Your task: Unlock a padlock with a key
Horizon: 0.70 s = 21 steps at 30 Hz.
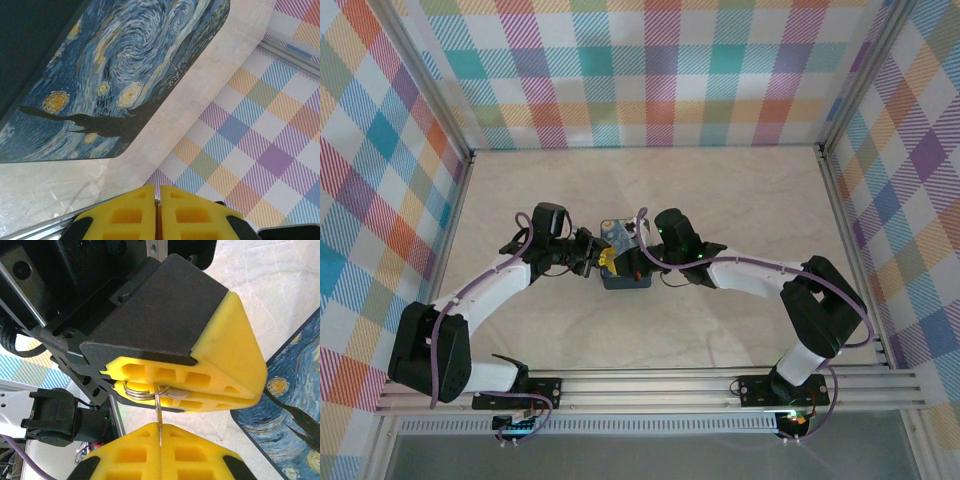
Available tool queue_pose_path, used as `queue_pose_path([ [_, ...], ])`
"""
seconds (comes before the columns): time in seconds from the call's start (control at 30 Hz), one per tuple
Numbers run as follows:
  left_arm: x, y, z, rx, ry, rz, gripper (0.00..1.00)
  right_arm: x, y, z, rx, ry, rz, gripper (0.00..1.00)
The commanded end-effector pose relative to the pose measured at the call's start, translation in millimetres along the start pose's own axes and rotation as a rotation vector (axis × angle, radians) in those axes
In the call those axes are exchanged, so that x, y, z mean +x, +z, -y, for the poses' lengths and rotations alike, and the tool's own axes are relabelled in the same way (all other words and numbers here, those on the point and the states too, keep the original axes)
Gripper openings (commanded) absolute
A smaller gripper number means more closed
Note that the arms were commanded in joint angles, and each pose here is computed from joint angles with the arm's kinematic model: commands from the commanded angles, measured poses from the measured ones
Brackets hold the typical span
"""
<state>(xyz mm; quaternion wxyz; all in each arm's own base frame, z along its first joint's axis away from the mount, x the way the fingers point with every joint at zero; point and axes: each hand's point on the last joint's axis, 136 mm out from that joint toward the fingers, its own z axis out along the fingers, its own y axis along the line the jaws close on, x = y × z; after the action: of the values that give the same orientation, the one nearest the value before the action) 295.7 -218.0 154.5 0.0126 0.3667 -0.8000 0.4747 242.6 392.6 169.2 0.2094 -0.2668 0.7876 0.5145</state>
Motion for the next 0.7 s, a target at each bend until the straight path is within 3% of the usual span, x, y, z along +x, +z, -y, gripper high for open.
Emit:
queue_pose_path([
  [0.0,0,3,-8,-0.022,-0.001,-0.006,0.00,-5,-3,-9,-0.038,0.006,0.023,0.03],
  [0.23,2,4,-8,-0.016,0.022,-0.024,0.00,-14,0,-6,-0.009,0.012,0.026,0.16],
  [0.67,3,5,-17,-0.026,0.014,-0.028,0.00,-30,1,-17,-0.032,-0.010,0.040,0.20],
])
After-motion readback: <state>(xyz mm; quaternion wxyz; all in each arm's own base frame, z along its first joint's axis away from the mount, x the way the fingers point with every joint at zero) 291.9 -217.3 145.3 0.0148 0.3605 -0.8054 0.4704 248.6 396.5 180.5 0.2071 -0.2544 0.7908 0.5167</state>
